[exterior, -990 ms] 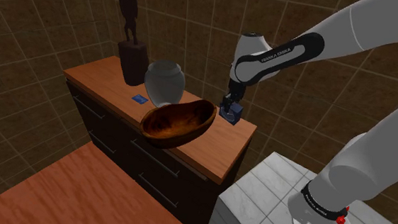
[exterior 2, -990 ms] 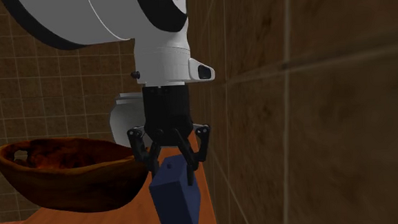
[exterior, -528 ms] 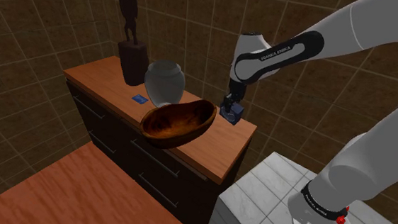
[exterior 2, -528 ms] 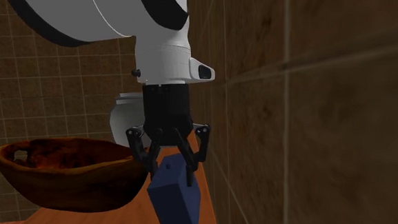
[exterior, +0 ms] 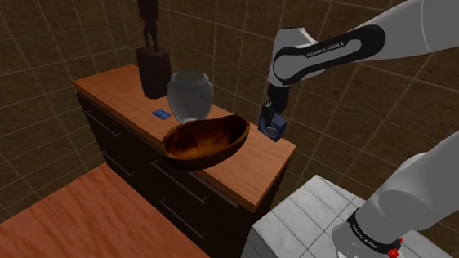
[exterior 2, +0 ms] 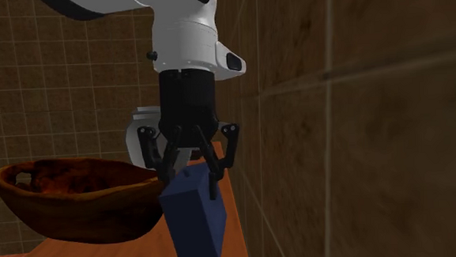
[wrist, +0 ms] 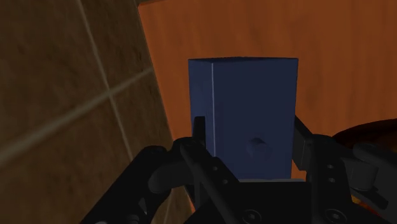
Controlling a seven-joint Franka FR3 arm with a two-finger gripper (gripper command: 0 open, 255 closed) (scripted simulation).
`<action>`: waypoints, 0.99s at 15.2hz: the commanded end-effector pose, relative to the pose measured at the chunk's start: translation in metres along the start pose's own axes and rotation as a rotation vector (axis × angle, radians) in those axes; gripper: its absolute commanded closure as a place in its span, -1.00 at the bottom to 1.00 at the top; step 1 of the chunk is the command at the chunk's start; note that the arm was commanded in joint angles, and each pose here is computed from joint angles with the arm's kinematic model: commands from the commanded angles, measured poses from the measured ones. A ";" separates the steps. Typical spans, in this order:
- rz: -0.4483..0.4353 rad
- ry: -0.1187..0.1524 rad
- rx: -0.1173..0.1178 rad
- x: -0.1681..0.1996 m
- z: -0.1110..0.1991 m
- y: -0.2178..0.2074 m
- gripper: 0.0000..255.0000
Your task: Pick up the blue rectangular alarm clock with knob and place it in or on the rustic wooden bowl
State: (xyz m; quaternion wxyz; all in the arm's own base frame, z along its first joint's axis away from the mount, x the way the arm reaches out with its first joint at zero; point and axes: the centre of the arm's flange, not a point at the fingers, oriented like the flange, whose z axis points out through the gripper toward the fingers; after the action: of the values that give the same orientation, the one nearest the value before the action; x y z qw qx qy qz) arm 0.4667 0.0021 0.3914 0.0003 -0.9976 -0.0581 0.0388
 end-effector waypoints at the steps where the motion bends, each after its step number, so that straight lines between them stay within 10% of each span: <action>1: 0.026 0.089 -0.010 0.005 -0.029 0.014 1.00; 15: 0.026 0.089 -0.010 -0.001 -0.102 0.013 1.00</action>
State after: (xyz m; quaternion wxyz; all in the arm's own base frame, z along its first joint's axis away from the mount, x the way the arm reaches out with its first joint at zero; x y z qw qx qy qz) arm 0.4627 0.0015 0.4681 0.0038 -0.9973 -0.0510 0.0527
